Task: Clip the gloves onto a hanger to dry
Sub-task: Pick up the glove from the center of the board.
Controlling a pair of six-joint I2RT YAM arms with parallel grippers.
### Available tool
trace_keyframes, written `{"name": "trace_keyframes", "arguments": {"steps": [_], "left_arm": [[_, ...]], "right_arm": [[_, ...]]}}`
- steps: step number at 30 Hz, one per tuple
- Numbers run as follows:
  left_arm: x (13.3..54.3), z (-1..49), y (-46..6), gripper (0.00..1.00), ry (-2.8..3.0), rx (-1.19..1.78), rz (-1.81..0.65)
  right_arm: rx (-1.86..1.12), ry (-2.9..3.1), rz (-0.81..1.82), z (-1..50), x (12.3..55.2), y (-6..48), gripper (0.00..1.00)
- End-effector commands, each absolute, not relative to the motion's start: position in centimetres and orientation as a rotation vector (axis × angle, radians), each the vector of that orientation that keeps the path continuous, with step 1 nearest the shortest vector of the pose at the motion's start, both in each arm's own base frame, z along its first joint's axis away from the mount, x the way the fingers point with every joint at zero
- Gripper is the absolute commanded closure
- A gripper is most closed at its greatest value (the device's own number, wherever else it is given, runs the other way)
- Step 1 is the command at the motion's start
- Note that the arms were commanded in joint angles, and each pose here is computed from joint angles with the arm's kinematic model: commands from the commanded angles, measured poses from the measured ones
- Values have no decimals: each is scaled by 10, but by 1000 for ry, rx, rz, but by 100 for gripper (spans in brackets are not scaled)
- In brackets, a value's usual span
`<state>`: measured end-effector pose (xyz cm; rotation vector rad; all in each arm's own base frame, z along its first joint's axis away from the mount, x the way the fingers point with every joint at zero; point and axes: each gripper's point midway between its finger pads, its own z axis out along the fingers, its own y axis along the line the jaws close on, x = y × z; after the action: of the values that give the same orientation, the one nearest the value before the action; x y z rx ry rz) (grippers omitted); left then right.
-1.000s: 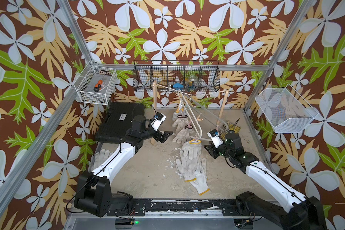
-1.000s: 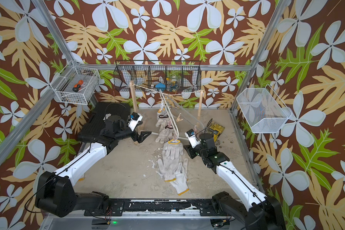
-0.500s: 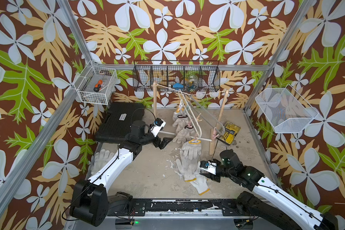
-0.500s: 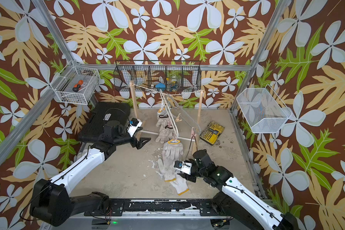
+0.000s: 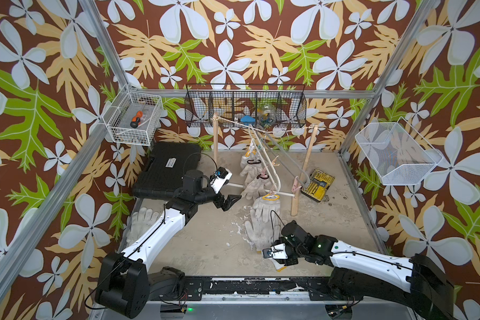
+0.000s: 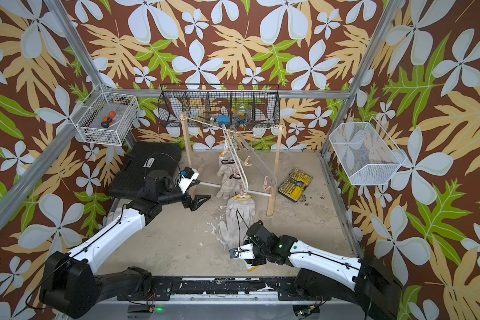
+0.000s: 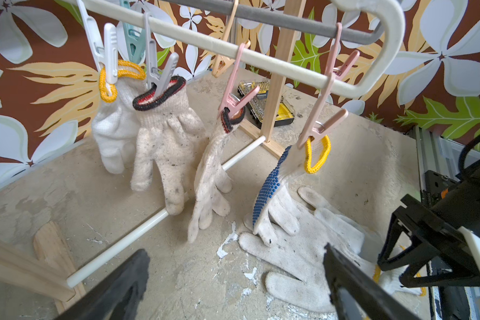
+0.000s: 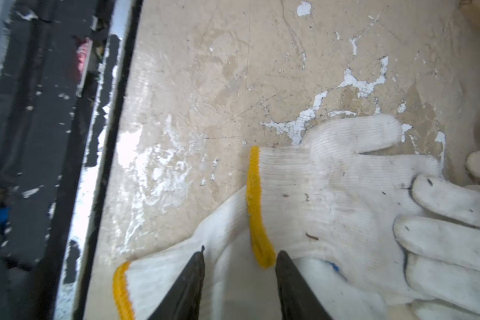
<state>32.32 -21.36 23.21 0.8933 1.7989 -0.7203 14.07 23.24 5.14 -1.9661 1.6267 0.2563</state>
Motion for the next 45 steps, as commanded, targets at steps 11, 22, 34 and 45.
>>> {"name": "trace_keyframes", "arguments": {"steps": [11,22,34,45], "left_arm": [[318,227,-217,0,1800,912,-756],[313,225,-219,0,1803,911,-769],[309,228,-225,0,1793,921,-788],[299,268,-253,0,1680,977,-825]], "right_arm": [[-2005,1578,110,37,157,228,56],[-1982,1617,47,35,167,230,67],[-1883,1676,235,52,160,259,100],[-1467,1810,224,135,183,238,100]]}}
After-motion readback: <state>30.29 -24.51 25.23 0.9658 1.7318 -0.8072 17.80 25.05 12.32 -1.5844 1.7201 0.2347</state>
